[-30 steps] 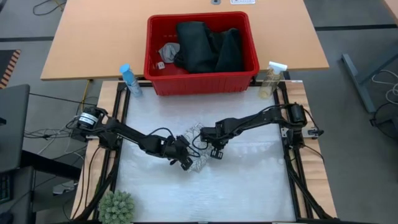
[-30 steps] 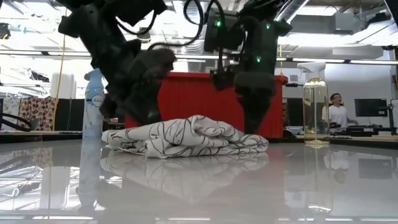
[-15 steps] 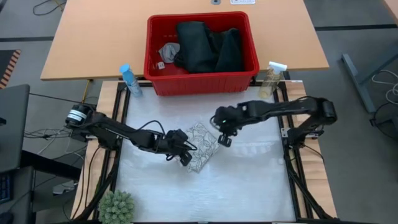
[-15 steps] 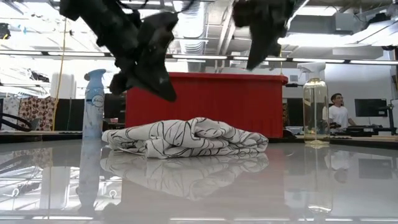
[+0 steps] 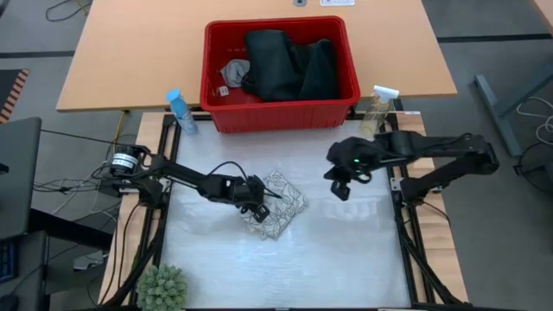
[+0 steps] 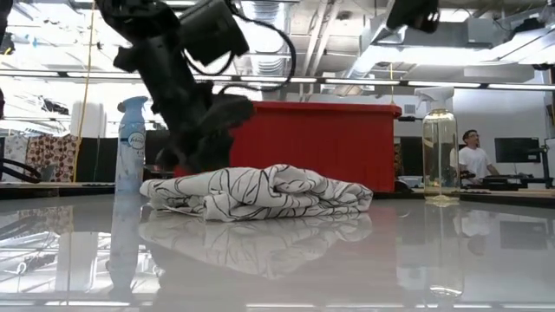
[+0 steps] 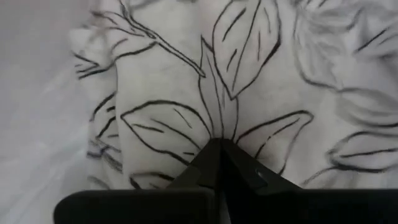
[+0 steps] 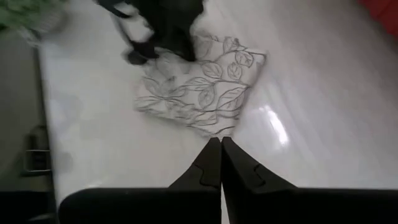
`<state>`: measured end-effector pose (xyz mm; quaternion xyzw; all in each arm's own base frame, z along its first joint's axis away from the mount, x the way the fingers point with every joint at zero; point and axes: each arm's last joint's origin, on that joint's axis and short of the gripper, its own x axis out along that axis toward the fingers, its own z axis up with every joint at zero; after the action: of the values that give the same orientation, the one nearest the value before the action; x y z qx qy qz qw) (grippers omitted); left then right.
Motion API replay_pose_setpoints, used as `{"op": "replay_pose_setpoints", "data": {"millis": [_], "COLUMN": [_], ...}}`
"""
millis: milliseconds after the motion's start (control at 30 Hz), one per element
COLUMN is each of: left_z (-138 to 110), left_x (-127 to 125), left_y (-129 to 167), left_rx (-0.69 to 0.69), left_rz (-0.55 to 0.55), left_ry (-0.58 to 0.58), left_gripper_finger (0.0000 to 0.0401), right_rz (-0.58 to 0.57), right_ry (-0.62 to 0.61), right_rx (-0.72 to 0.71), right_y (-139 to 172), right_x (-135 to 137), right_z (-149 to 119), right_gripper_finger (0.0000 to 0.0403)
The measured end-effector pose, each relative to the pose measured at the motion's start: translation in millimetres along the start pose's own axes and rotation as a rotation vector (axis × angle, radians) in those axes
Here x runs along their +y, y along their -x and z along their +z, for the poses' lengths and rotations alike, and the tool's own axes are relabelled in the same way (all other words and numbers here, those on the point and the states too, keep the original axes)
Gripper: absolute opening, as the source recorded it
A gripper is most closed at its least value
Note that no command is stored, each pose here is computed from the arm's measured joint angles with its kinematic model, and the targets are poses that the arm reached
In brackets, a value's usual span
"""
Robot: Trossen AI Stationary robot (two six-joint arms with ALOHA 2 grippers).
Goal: Fold laundry
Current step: Fold the white-patterned shirt
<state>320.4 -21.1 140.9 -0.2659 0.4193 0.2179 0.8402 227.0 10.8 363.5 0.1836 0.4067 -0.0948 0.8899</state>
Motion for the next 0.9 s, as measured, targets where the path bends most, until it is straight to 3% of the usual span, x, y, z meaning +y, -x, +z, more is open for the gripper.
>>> {"op": "replay_pose_setpoints", "data": {"millis": [200, 367, 433, 600, 700, 900], "left_z": [-3, 1, 9, 39, 60, 85], "left_x": [-6, -27, -40, -63, -70, -62], "left_y": [-14, -12, -6, 21, 54, 163], "left_rx": [0.030, -0.001, -0.010, -0.012, 0.020, 0.020], "left_rz": [-0.089, -0.292, -0.407, -0.563, -0.576, -0.363], "left_ry": [0.085, 0.274, 0.300, 0.232, 0.131, -0.127], "left_gripper_finger": [0.0000, 0.0000, 0.0000, 0.0000, 0.0000, 0.0000], "right_rz": [0.009, 0.010, 0.008, -0.051, -0.083, -0.009], "right_ry": [-0.031, -0.049, -0.045, -0.020, 0.005, 0.066], "right_rx": [-0.076, -0.078, -0.064, -0.052, -0.018, -0.055], "right_y": [27, 32, 31, 17, 1, -68], "right_x": [4, 6, 7, 15, 23, 57], "right_z": [-10, -15, -16, -16, -16, -20], "right_gripper_finger": [0.0028, 0.0028, 0.0027, 0.0026, 0.0019, 0.0015]}}
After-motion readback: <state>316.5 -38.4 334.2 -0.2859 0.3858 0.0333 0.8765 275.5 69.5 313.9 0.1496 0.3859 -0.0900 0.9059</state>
